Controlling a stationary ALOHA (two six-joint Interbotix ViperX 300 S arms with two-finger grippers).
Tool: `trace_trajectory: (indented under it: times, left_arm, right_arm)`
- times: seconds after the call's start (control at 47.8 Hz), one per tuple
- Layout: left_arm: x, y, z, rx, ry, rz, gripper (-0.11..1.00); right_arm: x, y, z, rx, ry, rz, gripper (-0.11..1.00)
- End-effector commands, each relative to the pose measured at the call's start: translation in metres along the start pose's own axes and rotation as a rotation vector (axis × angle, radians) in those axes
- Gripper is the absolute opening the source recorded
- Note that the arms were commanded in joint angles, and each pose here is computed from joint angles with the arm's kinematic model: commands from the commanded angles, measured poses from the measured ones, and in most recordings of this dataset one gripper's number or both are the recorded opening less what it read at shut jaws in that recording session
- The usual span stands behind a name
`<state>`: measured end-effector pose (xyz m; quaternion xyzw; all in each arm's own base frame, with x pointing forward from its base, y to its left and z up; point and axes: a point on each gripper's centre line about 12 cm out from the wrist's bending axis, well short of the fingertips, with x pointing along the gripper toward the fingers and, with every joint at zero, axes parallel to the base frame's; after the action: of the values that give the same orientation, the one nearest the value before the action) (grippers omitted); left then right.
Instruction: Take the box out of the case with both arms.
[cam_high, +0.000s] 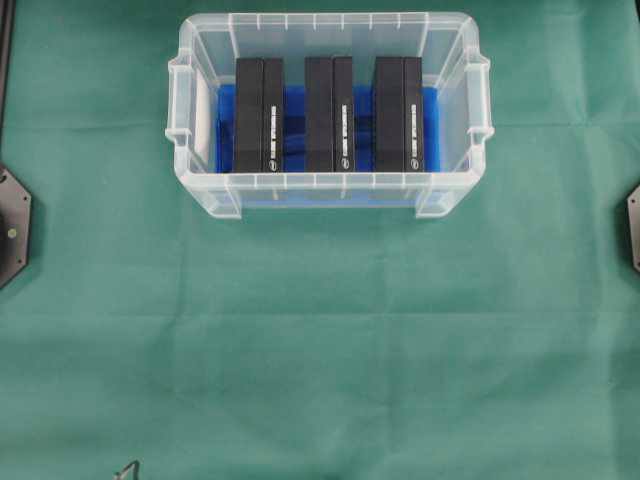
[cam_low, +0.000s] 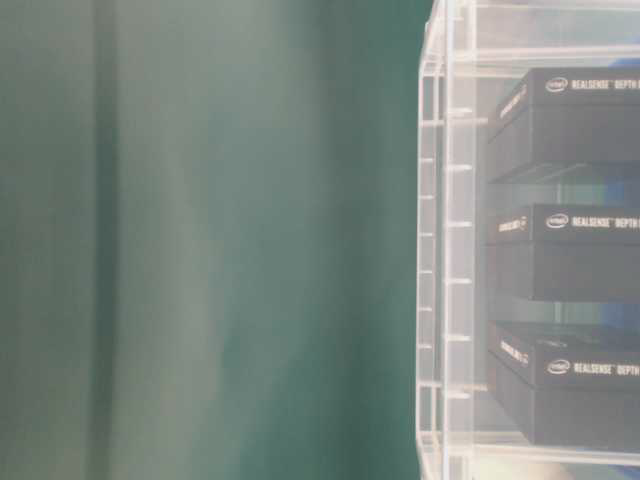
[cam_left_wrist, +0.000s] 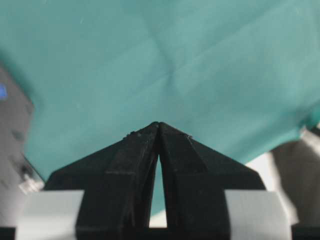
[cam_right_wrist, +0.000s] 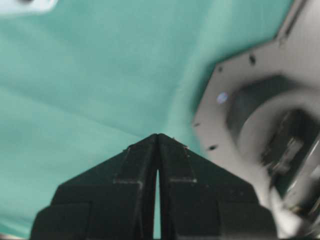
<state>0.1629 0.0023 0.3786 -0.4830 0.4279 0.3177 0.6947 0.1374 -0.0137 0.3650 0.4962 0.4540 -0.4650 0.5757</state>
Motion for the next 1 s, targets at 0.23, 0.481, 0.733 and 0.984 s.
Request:
trace_trajectory:
  times: [0.23, 0.481, 0.733, 0.984]
  left_arm:
    - [-0.005, 0.004, -0.001, -0.160, 0.016, 0.080, 0.00]
    - [-0.004, 0.008, 0.011, -0.224, -0.014, 0.093, 0.00]
    - [-0.001, 0.018, 0.038, -0.229, -0.058, 0.141, 0.00]
    - [0.004, 0.027, 0.071, -0.208, -0.076, 0.209, 0.00]
  right_arm:
    - [-0.006, 0.002, 0.001, 0.094, -0.005, 0.012, 0.00]
    - [-0.005, 0.000, 0.015, 0.124, -0.050, -0.002, 0.00]
    - [0.001, -0.007, 0.052, 0.106, -0.094, -0.057, 0.00]
    - [0.016, -0.003, 0.092, 0.054, -0.103, -0.107, 0.00]
